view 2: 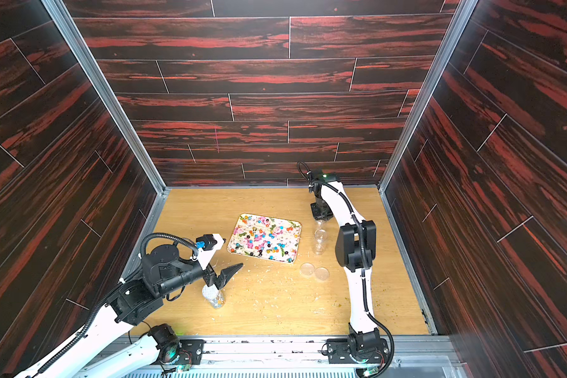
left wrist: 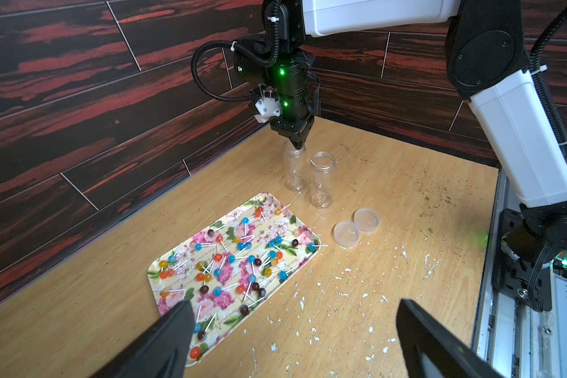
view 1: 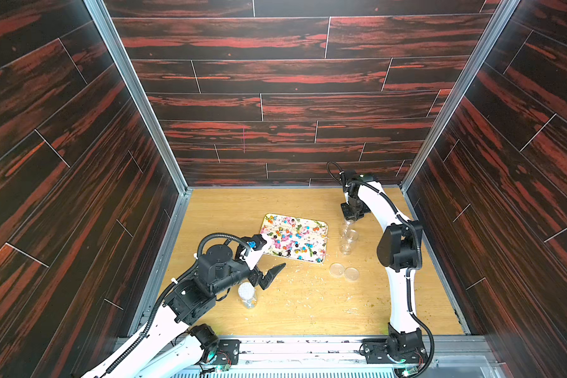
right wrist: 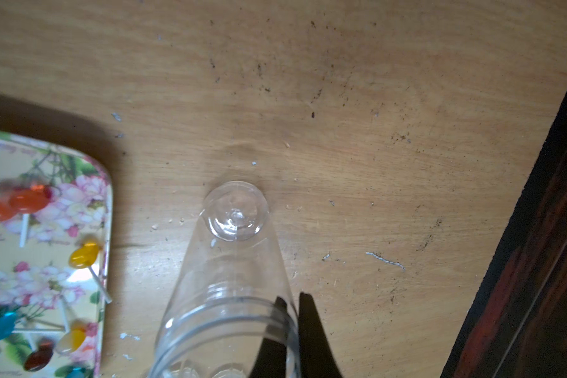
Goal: Pour the candies out of the jar
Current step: Place the jar at the center of the board.
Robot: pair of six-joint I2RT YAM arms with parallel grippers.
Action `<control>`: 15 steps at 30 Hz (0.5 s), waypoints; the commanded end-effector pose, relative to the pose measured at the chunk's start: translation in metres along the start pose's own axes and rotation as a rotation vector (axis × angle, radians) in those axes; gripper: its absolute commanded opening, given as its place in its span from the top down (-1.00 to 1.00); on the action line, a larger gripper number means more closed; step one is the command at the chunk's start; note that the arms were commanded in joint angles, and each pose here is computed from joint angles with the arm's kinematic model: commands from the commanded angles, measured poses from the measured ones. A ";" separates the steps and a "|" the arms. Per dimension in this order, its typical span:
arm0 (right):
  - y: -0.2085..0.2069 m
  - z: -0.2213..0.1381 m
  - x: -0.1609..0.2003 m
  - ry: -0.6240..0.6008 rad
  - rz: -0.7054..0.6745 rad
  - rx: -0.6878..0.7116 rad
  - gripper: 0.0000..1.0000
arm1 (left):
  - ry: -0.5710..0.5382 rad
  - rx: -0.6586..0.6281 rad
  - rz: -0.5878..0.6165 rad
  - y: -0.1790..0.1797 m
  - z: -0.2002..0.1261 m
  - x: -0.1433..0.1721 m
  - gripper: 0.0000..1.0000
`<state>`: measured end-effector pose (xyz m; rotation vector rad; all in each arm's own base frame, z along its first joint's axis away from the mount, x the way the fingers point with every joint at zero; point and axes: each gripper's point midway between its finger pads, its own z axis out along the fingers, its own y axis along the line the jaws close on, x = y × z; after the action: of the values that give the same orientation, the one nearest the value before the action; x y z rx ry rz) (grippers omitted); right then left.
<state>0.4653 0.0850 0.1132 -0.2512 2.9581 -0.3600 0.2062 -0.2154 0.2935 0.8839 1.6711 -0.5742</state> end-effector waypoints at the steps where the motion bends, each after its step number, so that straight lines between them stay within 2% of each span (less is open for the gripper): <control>1: 0.007 0.022 0.009 0.077 -0.025 0.014 0.87 | 0.003 0.013 -0.010 -0.003 -0.002 0.004 -0.99; 9: 0.002 0.003 0.003 0.029 -0.007 0.008 0.40 | 0.002 0.007 -0.008 -0.003 -0.003 0.005 -0.99; 15: -0.003 -0.023 -0.004 -0.034 0.015 -0.006 0.21 | 0.001 0.007 -0.013 -0.002 -0.002 0.005 -0.99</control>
<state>0.4677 0.0852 0.1203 -0.2408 2.9427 -0.3607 0.2043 -0.2138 0.2905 0.8849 1.6758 -0.5737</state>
